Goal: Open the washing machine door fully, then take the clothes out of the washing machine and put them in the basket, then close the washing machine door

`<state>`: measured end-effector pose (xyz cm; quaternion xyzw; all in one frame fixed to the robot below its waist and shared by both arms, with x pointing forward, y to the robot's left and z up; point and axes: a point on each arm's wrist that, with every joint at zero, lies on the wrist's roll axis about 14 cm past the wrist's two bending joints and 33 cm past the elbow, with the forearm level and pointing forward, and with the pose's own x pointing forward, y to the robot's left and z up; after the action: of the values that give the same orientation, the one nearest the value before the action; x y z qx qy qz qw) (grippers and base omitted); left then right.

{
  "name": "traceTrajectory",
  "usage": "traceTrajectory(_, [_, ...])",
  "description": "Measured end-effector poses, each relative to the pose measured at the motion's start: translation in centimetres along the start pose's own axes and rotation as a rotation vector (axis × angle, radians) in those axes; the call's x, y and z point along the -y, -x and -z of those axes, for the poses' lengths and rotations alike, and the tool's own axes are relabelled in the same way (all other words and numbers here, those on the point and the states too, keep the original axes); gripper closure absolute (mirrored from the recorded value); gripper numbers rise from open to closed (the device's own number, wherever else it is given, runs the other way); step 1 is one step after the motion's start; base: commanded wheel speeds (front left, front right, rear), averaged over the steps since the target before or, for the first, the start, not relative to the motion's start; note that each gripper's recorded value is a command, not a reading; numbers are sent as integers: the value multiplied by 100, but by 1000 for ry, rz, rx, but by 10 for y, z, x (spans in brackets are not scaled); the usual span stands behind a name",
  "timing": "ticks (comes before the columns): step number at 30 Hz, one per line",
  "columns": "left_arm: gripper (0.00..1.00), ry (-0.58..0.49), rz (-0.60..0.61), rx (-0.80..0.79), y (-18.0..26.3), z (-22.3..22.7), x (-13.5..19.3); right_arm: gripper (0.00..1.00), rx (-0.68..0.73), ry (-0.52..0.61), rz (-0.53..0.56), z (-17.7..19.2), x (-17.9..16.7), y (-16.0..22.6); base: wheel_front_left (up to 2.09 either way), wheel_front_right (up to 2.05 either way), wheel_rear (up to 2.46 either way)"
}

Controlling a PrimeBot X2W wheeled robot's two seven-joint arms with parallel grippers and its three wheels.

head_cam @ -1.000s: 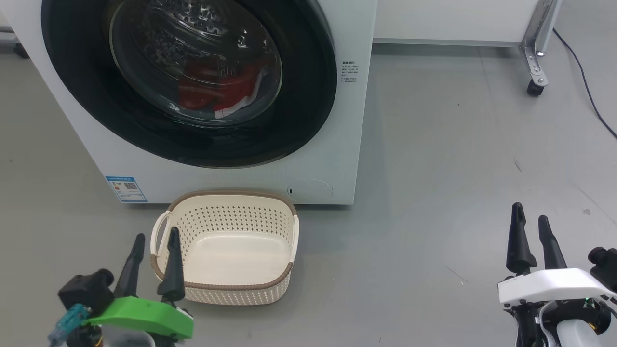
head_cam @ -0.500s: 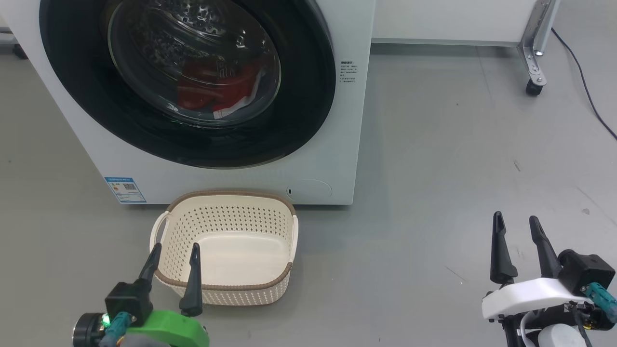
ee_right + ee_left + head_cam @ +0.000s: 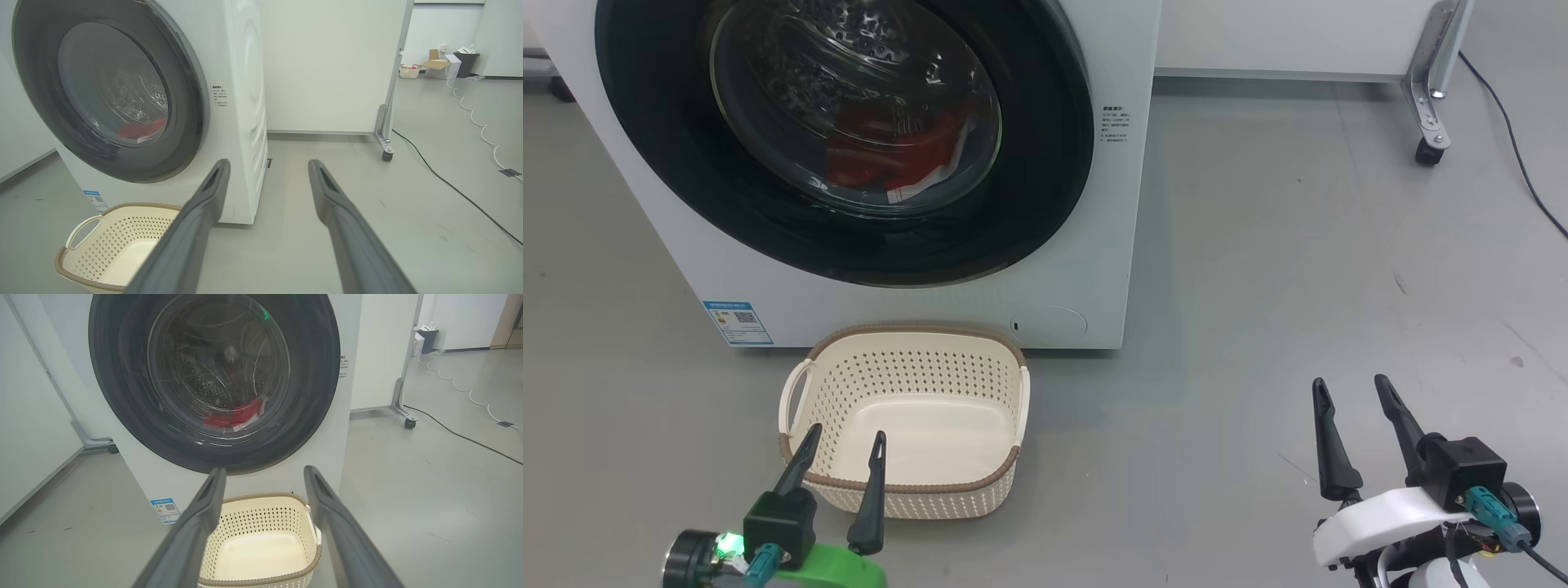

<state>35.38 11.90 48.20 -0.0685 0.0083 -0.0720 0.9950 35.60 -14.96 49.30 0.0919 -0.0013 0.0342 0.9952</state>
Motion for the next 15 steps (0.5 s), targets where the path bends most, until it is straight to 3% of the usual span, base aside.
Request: traceTrajectory(15, [0,23,-30,-34,3,11,-6,0,-20,-19,16,7,0,1,0,0,0])
